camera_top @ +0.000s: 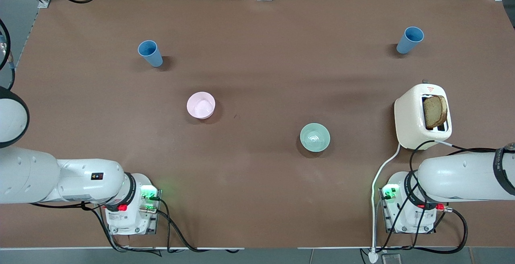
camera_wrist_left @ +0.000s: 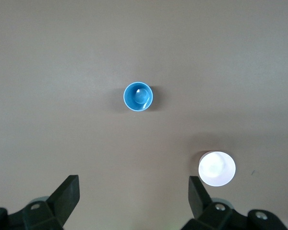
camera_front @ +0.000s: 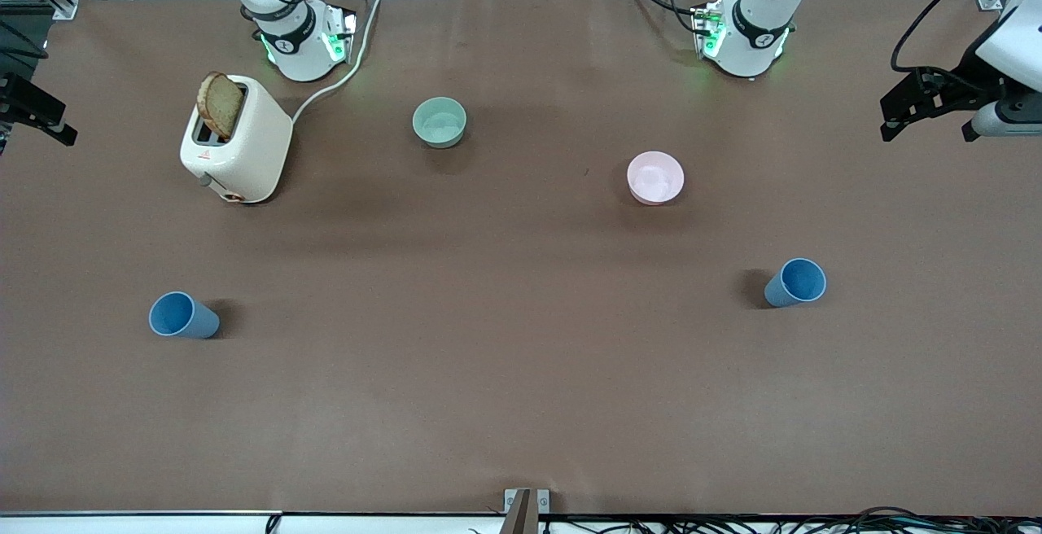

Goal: Stack blue cups with both arms
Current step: 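Reach the left gripper down to the blue cup beside it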

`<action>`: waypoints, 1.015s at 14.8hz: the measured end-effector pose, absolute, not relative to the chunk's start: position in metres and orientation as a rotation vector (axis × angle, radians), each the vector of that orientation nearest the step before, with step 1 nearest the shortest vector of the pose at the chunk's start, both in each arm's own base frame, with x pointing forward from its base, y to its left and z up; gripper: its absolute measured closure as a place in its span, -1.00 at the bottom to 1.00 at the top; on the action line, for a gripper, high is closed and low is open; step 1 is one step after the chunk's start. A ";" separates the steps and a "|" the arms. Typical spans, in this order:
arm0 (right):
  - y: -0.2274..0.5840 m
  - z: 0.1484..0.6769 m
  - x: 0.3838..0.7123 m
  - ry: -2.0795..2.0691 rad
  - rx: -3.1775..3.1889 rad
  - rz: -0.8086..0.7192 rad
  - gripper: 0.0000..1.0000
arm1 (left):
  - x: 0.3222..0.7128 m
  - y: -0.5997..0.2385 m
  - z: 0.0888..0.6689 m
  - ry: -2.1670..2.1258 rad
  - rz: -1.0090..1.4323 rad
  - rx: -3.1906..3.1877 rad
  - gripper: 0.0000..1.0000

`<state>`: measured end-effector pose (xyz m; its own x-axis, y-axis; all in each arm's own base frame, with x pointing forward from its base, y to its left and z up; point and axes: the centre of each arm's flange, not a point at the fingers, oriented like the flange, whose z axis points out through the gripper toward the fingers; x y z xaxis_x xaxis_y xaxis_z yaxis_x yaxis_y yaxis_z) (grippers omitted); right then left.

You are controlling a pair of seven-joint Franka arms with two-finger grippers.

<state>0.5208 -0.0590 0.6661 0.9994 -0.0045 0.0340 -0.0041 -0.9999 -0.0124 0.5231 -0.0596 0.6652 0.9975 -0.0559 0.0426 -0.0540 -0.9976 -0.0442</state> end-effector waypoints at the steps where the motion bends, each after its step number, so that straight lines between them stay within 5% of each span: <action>1: -0.059 0.666 0.521 0.007 -3.129 -0.053 -1.00 | 0.525 -0.060 0.666 0.085 -0.069 -3.097 -1.00; 8: -0.061 0.665 0.519 0.014 -3.127 -0.034 -1.00 | 0.579 -0.033 0.606 0.032 -0.026 -3.112 -1.00; 12: -0.063 0.661 0.518 0.025 -3.123 0.006 -1.00 | 0.632 -0.016 0.494 0.016 -0.042 -3.130 -1.00; 15: -0.080 0.636 0.541 0.067 -3.128 -0.026 -1.00 | 0.632 -0.006 0.400 0.082 -0.033 -3.137 -1.00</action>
